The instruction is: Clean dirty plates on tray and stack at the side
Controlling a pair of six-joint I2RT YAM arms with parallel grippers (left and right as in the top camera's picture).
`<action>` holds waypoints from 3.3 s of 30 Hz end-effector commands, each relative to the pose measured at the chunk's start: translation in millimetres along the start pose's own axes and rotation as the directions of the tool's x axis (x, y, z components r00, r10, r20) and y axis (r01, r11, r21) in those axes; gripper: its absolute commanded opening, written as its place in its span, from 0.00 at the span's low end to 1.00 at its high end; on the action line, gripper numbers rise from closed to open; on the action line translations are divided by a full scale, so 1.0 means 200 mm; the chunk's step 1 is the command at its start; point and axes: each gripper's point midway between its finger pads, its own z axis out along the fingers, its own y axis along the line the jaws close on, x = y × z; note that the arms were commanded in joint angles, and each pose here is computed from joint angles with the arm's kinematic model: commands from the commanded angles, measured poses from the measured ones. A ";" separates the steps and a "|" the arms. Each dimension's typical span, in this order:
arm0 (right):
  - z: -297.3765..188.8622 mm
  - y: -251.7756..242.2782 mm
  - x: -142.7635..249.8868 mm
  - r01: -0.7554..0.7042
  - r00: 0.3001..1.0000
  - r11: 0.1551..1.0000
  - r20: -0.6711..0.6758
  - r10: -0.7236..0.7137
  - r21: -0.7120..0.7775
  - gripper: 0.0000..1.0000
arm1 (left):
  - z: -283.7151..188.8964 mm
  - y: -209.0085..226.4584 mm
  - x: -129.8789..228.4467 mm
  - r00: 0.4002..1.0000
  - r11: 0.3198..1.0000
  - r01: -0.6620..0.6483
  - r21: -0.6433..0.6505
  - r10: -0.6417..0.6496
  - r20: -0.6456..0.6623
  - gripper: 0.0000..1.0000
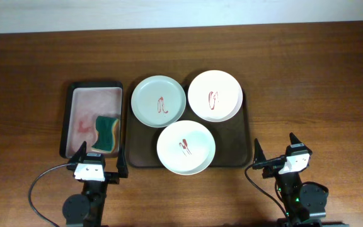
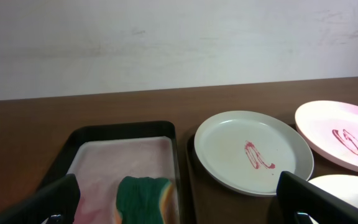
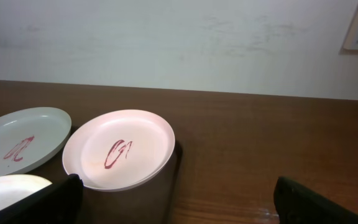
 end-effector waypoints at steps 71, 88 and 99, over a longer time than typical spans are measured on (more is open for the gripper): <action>-0.01 0.02 -0.03 -0.072 0.997 0.997 -0.005 0.072 -0.018 0.99 | -0.01 0.00 0.06 0.990 0.995 0.099 -0.013 -0.100 -0.104 0.99; -0.05 0.06 -0.24 -0.136 0.926 0.990 -0.359 0.120 -0.020 0.99 | 0.02 0.01 -0.13 0.854 0.991 0.122 -0.049 -0.130 -0.504 0.99; 0.00 0.12 -0.30 -0.212 0.725 0.977 -0.673 0.146 -0.016 0.99 | 0.05 -0.01 -0.17 0.608 0.986 0.153 -0.068 -0.148 -0.780 0.99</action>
